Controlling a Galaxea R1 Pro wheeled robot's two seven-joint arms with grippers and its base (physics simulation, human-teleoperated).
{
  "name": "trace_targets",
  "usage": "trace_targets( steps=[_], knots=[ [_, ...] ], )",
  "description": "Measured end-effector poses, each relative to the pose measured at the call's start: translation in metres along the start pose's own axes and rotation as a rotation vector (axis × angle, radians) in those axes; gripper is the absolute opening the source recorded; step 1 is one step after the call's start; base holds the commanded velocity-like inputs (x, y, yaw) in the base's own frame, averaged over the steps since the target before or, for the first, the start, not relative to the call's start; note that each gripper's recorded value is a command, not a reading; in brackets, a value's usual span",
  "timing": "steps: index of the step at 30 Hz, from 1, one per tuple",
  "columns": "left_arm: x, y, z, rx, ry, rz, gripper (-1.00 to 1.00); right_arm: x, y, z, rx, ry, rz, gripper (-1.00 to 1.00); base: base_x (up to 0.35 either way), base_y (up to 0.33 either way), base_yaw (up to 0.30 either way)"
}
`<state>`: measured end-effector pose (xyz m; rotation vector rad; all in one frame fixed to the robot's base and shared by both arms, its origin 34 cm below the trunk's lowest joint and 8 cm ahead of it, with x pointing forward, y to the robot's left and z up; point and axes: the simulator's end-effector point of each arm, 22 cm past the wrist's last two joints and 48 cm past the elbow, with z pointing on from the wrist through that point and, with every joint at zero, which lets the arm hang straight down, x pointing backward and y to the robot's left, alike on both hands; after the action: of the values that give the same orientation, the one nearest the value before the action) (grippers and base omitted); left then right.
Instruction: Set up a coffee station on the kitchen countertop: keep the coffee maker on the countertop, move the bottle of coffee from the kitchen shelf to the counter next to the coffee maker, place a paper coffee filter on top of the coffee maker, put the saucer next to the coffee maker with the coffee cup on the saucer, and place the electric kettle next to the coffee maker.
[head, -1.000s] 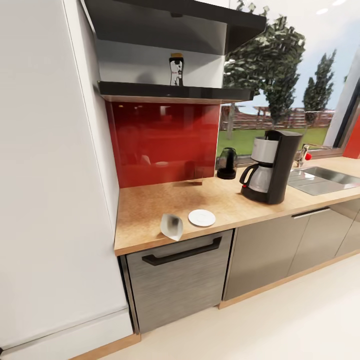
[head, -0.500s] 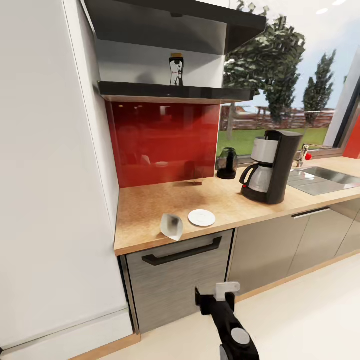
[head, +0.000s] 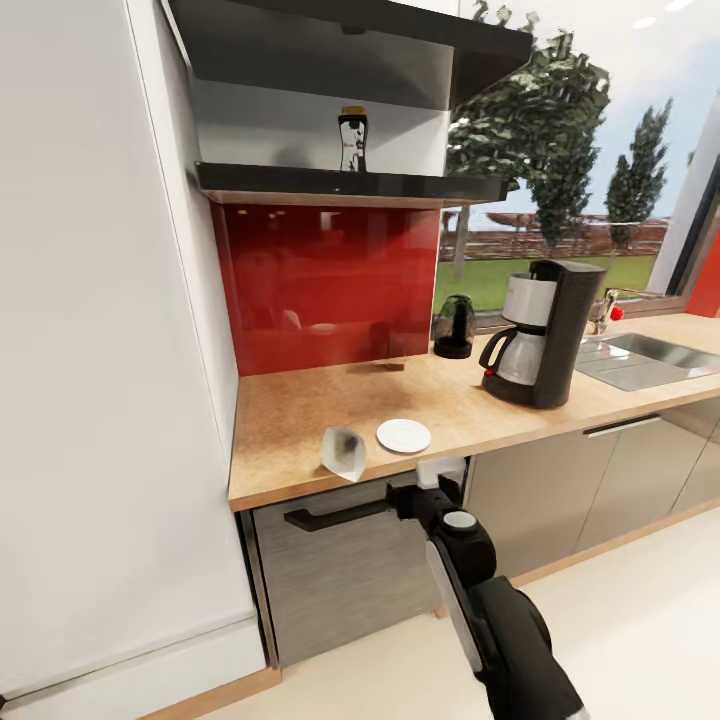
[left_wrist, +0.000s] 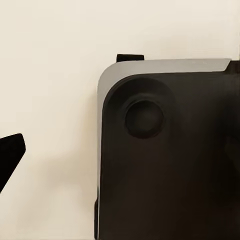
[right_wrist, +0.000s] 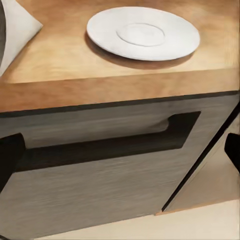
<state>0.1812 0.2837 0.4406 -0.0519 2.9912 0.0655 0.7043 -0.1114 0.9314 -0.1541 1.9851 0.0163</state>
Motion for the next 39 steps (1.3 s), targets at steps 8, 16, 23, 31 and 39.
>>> trace_targets(
  steps=[8,16,23,31,39],
  knots=[
    [-0.0017,-0.0002,0.0001,0.0,-0.003,-0.001,1.0,-0.0082,-0.0003,0.0003,-0.001,0.011,-0.01,1.0,0.0,0.0,0.0],
    [-0.001,0.0005,0.0002,-0.002,0.0,-0.002,1.0,-0.0102,0.006,-0.0011,-0.012,0.005,-0.022,1.0,0.0,0.0,0.005],
    [0.0002,0.0005,0.0001,-0.002,0.004,-0.004,1.0,-0.009,0.007,-0.0004,-0.014,0.008,-0.024,1.0,0.043,0.0,0.203],
    [0.0021,0.0011,-0.0001,-0.003,0.007,-0.004,1.0,-0.006,0.0068,0.0015,-0.014,0.015,-0.023,1.0,0.026,0.0,0.259],
    [0.0029,0.0006,-0.0002,-0.003,0.008,-0.006,1.0,-0.0049,0.0052,0.0024,-0.01,0.017,-0.022,1.0,0.195,0.0,0.114]
  ],
)
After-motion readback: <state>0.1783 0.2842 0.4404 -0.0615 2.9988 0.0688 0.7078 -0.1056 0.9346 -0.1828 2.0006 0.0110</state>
